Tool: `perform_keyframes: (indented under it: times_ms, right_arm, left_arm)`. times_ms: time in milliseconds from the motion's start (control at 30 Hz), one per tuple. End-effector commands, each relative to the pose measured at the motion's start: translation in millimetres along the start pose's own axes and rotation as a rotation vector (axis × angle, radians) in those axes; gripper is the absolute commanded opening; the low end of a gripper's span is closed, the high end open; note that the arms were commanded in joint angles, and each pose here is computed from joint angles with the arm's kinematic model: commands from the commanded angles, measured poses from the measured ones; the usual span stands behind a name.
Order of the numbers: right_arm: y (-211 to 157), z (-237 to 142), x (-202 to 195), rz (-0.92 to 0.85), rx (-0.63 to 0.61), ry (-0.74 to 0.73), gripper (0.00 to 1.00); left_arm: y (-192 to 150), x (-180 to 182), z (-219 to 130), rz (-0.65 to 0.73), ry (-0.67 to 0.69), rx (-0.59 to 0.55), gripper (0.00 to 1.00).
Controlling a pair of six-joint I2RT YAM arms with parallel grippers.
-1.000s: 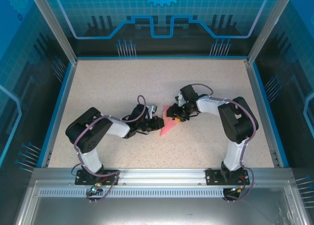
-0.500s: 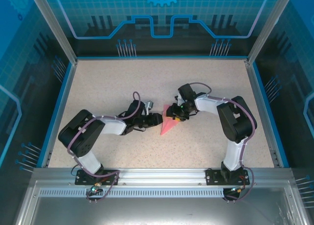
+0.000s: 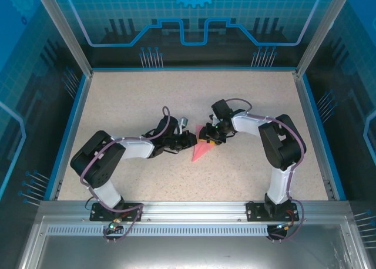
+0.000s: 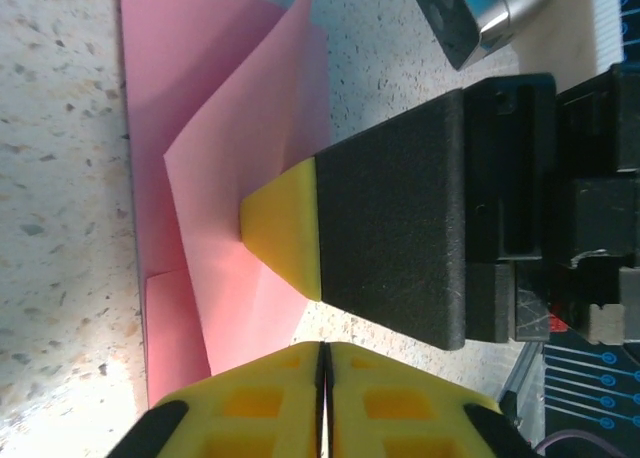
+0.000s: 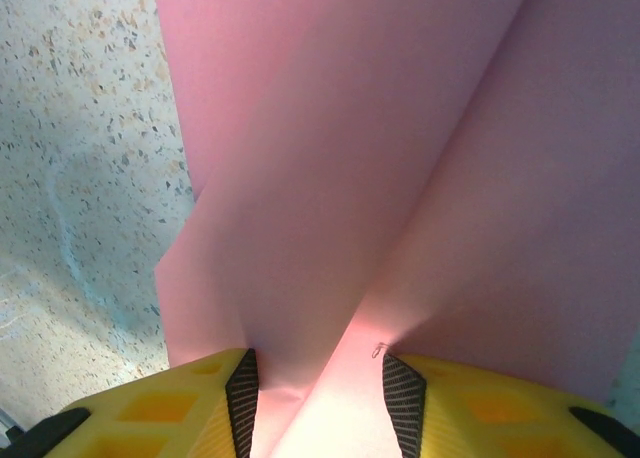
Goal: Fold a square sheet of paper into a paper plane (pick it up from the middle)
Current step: Fourth fold the wing at the center of the table.
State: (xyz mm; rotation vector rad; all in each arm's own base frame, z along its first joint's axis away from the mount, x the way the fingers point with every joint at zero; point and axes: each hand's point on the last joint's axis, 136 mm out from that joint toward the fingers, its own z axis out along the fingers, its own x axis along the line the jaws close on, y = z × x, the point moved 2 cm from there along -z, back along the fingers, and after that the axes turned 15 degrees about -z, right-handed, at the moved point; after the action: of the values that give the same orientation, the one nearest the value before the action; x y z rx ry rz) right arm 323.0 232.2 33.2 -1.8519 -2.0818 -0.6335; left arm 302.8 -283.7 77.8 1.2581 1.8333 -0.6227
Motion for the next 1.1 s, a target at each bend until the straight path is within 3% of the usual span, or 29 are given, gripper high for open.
perform_keyframes:
  times_ms: [0,267,833,1067]
  right_arm:
    - [-34,22,-46,0.085,0.126,-0.189,0.43]
    - [-35,23,-46,0.093,0.137,-0.191,0.43]
    - [-36,25,-44,0.056,0.146,-0.175,0.44]
    - [-39,27,-51,0.058,0.167,-0.215,0.38]
  left_arm:
    - [-3,6,9,-0.015,0.047,0.032,0.09]
    - [-2,22,19,-0.04,0.113,0.038,0.02]
    - [-1,37,24,-0.038,0.198,0.029,0.02]
    - [-1,35,23,-0.033,0.196,0.032,0.02]
